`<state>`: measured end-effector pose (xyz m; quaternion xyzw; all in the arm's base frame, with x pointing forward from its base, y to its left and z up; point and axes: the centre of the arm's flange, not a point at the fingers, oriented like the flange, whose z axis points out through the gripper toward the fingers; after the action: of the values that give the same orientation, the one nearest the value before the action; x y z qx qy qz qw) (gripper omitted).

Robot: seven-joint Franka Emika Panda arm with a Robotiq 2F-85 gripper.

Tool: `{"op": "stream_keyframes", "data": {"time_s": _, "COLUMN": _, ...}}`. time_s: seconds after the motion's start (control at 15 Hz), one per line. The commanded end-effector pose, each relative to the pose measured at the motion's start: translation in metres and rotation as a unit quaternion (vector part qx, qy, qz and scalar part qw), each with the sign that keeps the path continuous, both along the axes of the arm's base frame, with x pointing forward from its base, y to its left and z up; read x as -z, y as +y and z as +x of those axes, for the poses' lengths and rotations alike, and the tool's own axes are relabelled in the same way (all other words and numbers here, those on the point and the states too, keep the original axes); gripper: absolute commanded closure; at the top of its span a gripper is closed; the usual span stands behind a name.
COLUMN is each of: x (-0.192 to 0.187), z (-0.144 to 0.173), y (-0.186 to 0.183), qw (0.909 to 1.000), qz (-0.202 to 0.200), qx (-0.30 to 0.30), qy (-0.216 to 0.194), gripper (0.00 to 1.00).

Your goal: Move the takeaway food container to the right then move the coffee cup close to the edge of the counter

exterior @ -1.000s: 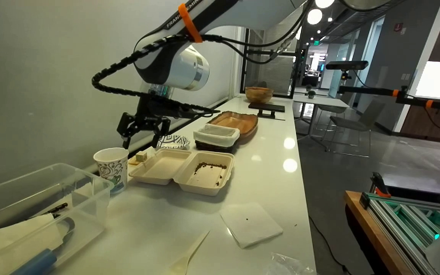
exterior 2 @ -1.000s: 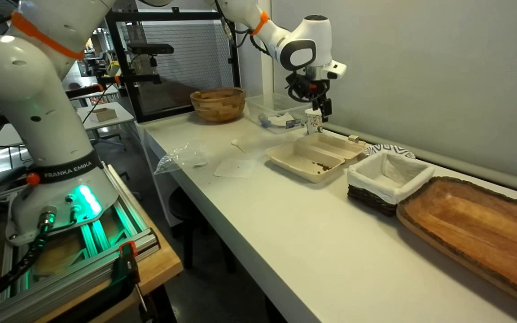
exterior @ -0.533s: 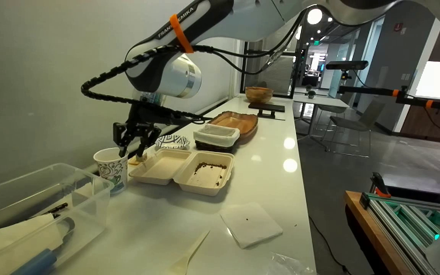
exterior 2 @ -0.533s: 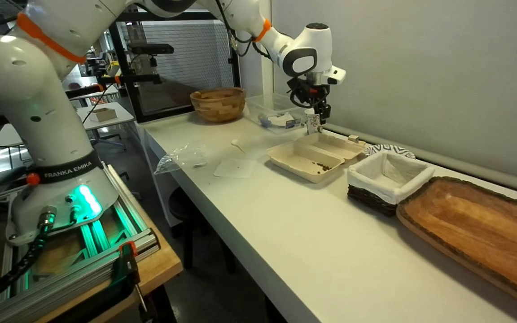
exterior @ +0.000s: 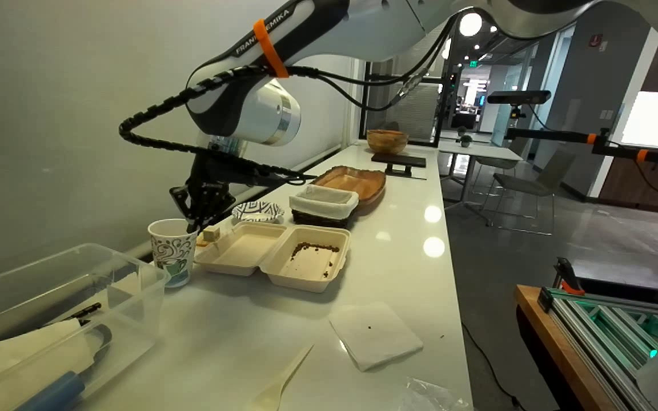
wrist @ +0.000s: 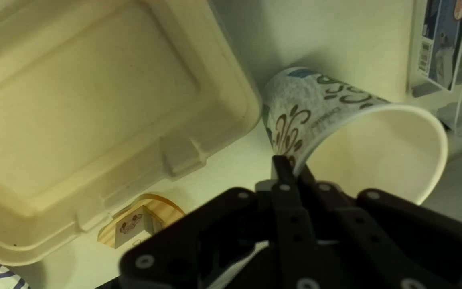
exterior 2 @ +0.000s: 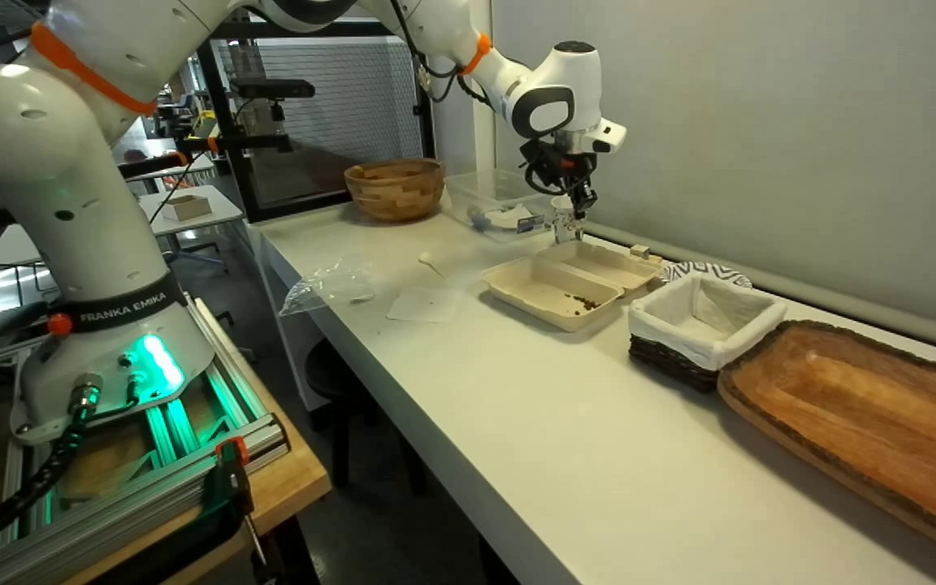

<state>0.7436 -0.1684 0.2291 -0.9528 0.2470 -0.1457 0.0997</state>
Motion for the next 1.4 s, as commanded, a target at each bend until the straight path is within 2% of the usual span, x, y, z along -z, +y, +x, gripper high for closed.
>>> {"op": "stream_keyframes", "data": {"time_s": 0.0, "x": -0.013, "z": -0.015, "y": 0.013, "qw": 0.9995, "qz": 0.028, "qx": 0.0, "qy": -0.012, "gripper": 0.99}}
{"op": "stream_keyframes", "data": {"time_s": 0.27, "x": -0.048, "z": -0.053, "y": 0.036, "qw": 0.9976, "qz": 0.063, "qx": -0.027, "qy": 0.011, "gripper": 0.99}}
{"op": "stream_keyframes", "data": {"time_s": 0.47, "x": -0.07, "z": -0.094, "y": 0.06, "qw": 0.9895, "qz": 0.082, "qx": -0.108, "qy": 0.048, "gripper": 0.99}}
{"op": "stream_keyframes", "data": {"time_s": 0.67, "x": -0.089, "z": -0.134, "y": 0.079, "qw": 0.9752, "qz": 0.077, "qx": -0.182, "qy": 0.1, "gripper": 0.99}}
{"op": "stream_keyframes", "data": {"time_s": 0.87, "x": -0.106, "z": -0.185, "y": 0.086, "qw": 0.9548, "qz": 0.069, "qx": -0.237, "qy": 0.165, "gripper": 0.99}}
{"op": "stream_keyframes", "data": {"time_s": 0.93, "x": -0.11, "z": -0.204, "y": 0.086, "qw": 0.9471, "qz": 0.062, "qx": -0.255, "qy": 0.184, "gripper": 0.99}}
{"op": "stream_keyframes", "data": {"time_s": 1.07, "x": -0.111, "z": -0.229, "y": 0.079, "qw": 0.9353, "qz": 0.024, "qx": -0.282, "qy": 0.212, "gripper": 0.99}}
{"op": "stream_keyframes", "data": {"time_s": 1.2, "x": -0.106, "z": -0.242, "y": 0.072, "qw": 0.9313, "qz": -0.032, "qx": -0.295, "qy": 0.211, "gripper": 0.99}}
{"op": "stream_keyframes", "data": {"time_s": 1.33, "x": -0.1, "z": -0.249, "y": 0.068, "qw": 0.9294, "qz": -0.071, "qx": -0.306, "qy": 0.194, "gripper": 0.99}}
